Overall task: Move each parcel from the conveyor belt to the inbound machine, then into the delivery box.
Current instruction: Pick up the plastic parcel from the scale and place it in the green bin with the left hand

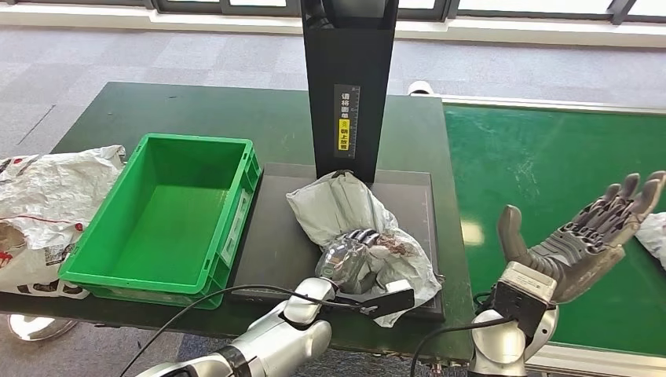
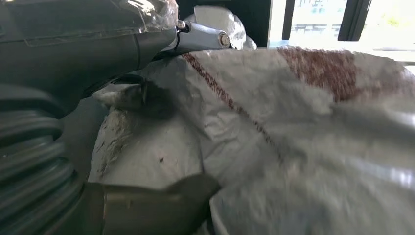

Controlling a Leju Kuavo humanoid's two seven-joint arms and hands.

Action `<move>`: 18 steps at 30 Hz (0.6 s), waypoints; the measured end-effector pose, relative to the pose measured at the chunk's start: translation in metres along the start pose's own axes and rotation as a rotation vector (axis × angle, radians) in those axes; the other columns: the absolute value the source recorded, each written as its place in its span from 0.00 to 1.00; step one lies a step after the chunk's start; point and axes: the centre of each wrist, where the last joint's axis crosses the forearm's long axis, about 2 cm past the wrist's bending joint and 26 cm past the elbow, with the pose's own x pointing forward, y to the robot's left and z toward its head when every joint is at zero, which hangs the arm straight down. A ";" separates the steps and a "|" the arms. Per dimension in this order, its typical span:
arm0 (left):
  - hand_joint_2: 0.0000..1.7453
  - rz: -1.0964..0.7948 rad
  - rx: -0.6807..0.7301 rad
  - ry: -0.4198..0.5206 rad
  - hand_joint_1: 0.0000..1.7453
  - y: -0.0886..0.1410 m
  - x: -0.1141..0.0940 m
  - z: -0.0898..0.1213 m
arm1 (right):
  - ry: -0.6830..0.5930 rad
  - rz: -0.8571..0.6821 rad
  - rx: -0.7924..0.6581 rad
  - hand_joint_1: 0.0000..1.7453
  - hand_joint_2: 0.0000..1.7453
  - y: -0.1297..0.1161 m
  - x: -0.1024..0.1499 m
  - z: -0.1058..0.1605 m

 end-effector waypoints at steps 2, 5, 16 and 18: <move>1.00 -0.049 -0.004 0.010 1.00 -0.002 0.000 0.001 | 0.002 0.000 0.001 0.00 1.00 0.000 0.000 0.001; 1.00 -0.119 0.016 0.022 1.00 -0.004 0.001 0.002 | 0.001 0.001 0.002 0.00 1.00 0.000 0.000 0.001; 1.00 -0.388 0.343 -0.068 1.00 0.009 0.000 0.004 | 0.009 0.011 0.017 0.00 1.00 -0.003 -0.001 0.007; 1.00 -0.362 0.425 -0.022 1.00 0.025 -0.005 0.002 | 0.014 0.013 0.020 0.00 1.00 -0.005 -0.001 0.009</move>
